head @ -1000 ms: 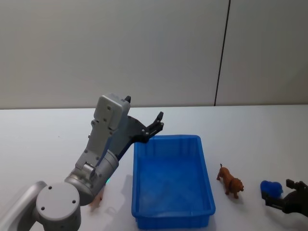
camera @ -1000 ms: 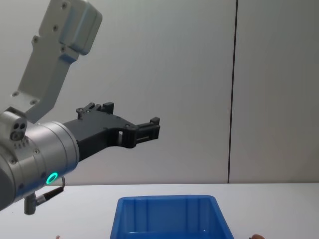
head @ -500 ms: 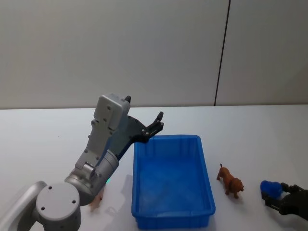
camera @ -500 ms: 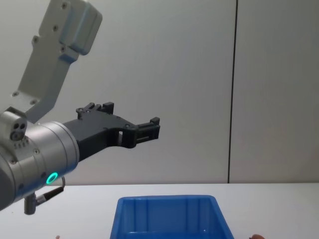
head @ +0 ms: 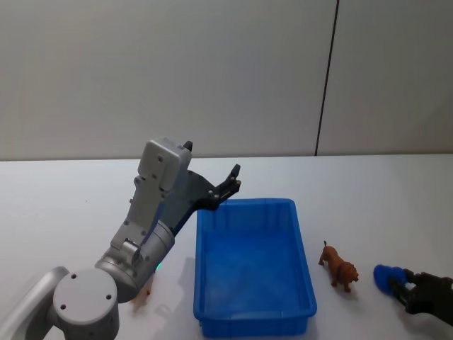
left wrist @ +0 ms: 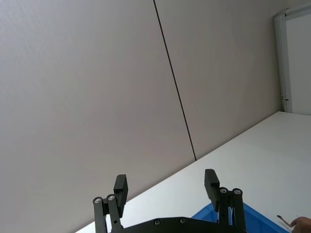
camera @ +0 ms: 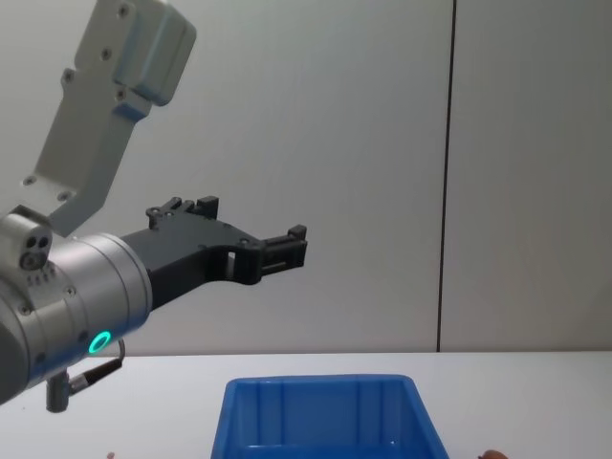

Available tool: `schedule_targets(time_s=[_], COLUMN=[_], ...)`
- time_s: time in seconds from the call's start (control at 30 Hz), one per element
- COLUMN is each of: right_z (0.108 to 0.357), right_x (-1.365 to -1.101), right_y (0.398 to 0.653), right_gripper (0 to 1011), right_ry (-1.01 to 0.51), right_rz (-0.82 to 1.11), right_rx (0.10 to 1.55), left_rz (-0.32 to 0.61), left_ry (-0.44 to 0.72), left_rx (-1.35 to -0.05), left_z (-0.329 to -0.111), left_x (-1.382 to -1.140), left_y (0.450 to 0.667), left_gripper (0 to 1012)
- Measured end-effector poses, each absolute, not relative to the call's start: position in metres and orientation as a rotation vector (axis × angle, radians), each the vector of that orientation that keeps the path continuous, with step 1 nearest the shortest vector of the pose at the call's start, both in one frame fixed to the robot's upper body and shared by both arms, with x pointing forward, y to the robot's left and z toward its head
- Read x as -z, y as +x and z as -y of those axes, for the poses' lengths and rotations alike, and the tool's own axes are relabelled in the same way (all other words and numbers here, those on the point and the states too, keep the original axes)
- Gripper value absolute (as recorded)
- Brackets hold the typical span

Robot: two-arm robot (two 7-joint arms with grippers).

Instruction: Pick up the two dolls from the table and place them into the box.

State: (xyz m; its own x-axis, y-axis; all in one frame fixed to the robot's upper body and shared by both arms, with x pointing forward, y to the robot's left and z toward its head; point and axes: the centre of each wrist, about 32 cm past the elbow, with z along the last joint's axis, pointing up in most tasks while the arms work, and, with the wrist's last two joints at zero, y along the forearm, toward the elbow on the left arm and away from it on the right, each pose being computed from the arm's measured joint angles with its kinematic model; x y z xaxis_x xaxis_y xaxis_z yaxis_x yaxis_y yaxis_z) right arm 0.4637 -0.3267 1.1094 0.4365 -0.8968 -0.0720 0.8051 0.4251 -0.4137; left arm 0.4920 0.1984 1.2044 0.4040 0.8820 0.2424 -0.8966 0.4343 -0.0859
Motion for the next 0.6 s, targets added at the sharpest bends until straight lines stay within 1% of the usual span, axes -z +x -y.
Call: schedule_targets(time_s=[0.07, 0.1, 0.33, 0.6], right_z=[0.324, 0.323, 0.313, 0.294], right_x=[-1.111, -1.113, -1.123, -1.145], right_y=[0.464, 0.464, 0.464, 0.469], right_gripper=[298, 281, 236, 186], right_ry=[-0.33, -0.321, -0.275, -0.196], right_rz=[-0.288, -0.277, -0.225, -0.135], right_rx=[1.079, 1.075, 1.043, 0.977], left_rz=[0.268, 0.267, 0.268, 0.268], left_ry=[0.061, 0.061, 0.061, 0.061], left_rx=[-1.124, -1.124, -1.124, -1.124], left_z=[-0.198, -0.198, -0.198, -0.198], left_x=[-1.204, -1.204, -1.204, -1.204], left_y=[0.492, 0.492, 0.492, 0.492], left_gripper=[1001, 1001, 1001, 1001])
